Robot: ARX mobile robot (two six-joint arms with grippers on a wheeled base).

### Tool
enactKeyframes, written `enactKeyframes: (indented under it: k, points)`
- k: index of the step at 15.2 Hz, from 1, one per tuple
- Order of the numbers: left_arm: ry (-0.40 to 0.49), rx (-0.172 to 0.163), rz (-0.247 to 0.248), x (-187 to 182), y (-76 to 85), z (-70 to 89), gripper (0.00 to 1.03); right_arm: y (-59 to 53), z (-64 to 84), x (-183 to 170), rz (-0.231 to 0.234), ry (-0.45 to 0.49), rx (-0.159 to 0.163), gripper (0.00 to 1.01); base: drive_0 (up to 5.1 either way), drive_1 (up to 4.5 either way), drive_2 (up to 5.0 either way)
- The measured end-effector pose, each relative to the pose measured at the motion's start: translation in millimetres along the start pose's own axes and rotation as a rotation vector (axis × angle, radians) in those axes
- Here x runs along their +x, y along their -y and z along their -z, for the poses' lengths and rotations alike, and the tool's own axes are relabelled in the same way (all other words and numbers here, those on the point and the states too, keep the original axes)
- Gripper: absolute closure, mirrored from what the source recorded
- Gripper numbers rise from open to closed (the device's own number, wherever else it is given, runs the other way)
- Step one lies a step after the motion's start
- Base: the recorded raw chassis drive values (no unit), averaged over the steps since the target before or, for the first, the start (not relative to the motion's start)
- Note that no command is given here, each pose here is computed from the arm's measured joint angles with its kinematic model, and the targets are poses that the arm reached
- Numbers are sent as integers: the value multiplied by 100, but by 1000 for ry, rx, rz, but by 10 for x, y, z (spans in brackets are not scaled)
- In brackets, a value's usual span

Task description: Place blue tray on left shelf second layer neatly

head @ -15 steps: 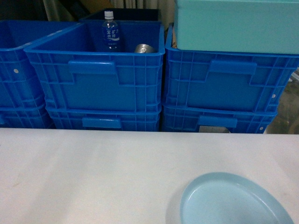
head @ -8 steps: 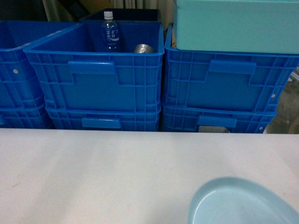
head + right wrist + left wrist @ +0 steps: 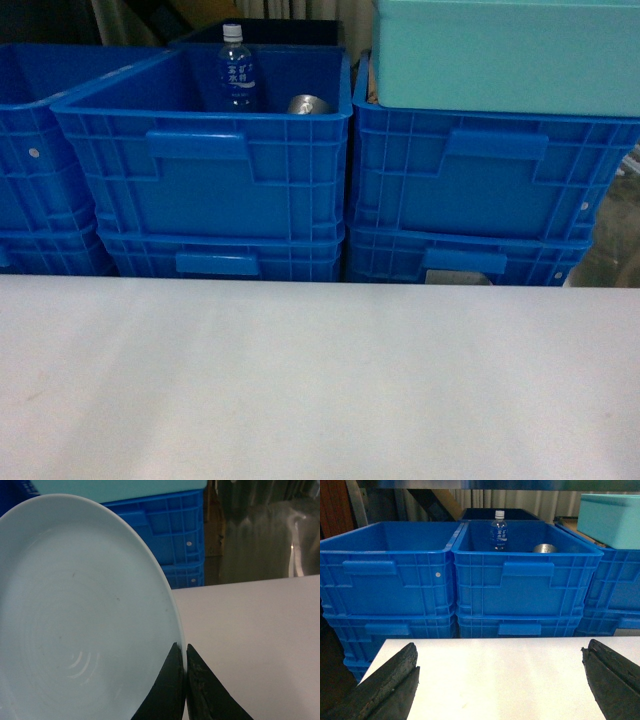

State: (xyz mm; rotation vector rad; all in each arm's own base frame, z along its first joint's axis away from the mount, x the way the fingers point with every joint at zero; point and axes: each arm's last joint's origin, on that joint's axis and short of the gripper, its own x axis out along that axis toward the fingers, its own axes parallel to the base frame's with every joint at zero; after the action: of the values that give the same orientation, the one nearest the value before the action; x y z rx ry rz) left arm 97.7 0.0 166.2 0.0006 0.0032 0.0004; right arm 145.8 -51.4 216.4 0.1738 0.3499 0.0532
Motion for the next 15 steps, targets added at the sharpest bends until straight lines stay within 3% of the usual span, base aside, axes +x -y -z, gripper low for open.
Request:
enactKeyframes:
  k: [3, 7, 8, 11, 15]
  points:
    - [0, 0, 0, 0, 0, 0, 5, -307, 101, -184, -44, 98, -79, 99, 0, 0, 0]
    - [0, 0, 0, 0, 0, 0, 5, -643, 211, -32, -118, 45, -82, 99, 0, 0, 0]
    - [0, 0, 0, 0, 0, 0, 5, -680, 210, -29, -139, 52, -82, 99, 0, 0, 0]
    - [0, 0, 0, 0, 0, 0, 5, -601, 252, -16, -88, 39, -55, 99, 0, 0, 0]
    - [0, 0, 0, 0, 0, 0, 5, -590, 273, -32, -89, 48, -47, 99, 0, 0, 0]
